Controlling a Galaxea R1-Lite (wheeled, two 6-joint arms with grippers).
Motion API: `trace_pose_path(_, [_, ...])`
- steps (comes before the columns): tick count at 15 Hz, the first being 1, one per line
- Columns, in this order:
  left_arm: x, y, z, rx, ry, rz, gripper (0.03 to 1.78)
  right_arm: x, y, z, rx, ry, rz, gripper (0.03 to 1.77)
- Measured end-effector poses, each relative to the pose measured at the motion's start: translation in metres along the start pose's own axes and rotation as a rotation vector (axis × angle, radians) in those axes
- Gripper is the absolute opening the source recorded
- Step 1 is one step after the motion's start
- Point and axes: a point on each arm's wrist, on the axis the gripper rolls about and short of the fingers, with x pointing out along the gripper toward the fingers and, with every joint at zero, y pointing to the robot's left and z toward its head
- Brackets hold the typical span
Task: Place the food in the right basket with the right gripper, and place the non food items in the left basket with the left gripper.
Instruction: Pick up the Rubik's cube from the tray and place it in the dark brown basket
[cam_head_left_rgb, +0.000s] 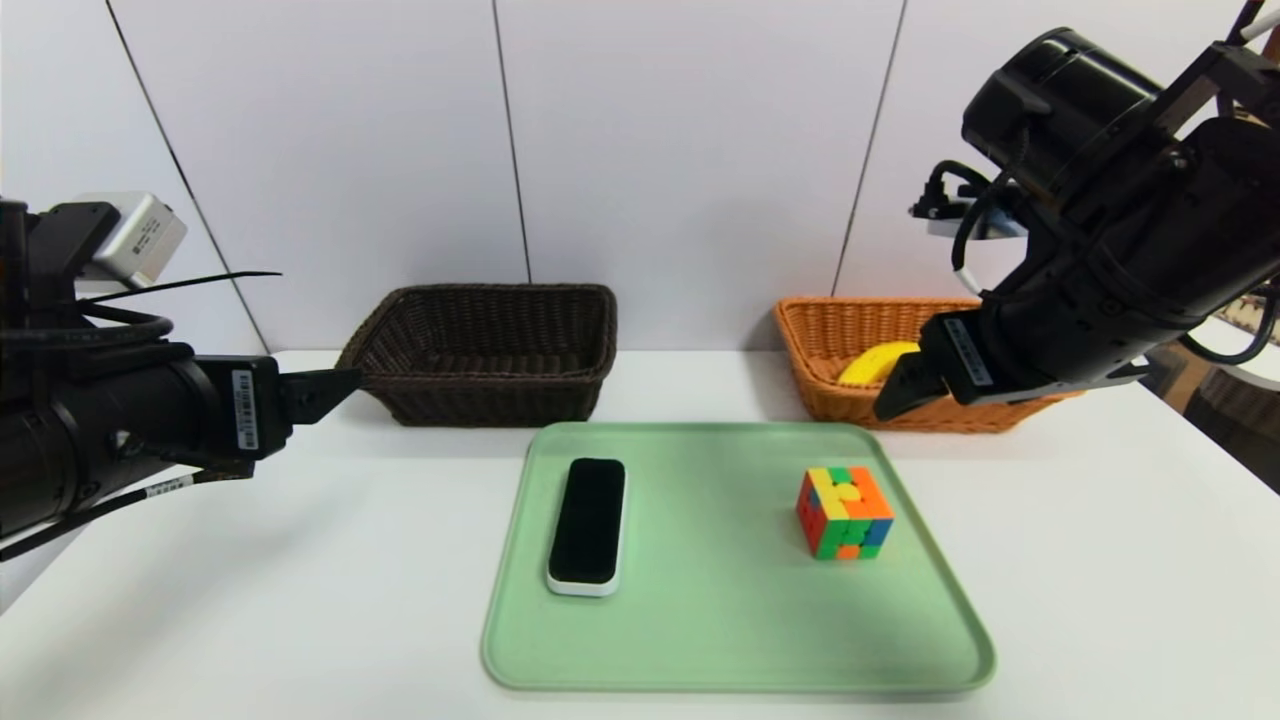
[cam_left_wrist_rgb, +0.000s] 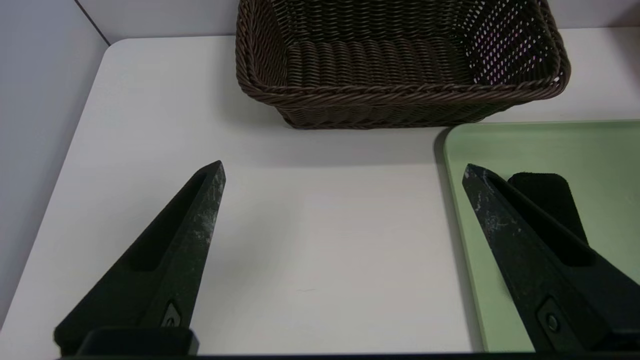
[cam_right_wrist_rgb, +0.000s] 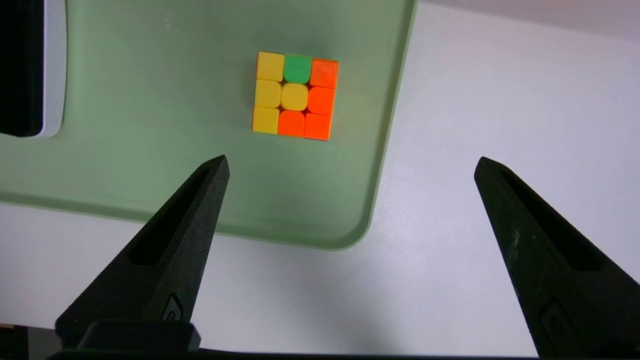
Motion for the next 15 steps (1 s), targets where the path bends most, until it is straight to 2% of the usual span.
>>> trace_pose_path(3, [-0.002, -0.001, 0.000, 0.007, 0.009, -0.002, 1.69, 0.001, 0.000, -0.002, -0.004, 0.019, 0.001, 1.69])
trace_pose_path(7, [-0.020, 0.005, -0.003, 0.053, 0.141, 0.013, 1.69, 0.015, 0.004, -0.002, -0.002, 0.077, 0.019, 1.69])
trace_pose_path(11, [-0.036, 0.010, 0.003, 0.084, 0.234, 0.013, 1.69, 0.027, 0.020, -0.004, 0.026, 0.118, 0.026, 1.69])
trace_pose_path(15, [-0.037, 0.009, 0.007, 0.076, 0.227, -0.012, 1.69, 0.042, 0.043, -0.006, 0.071, 0.161, 0.037, 1.69])
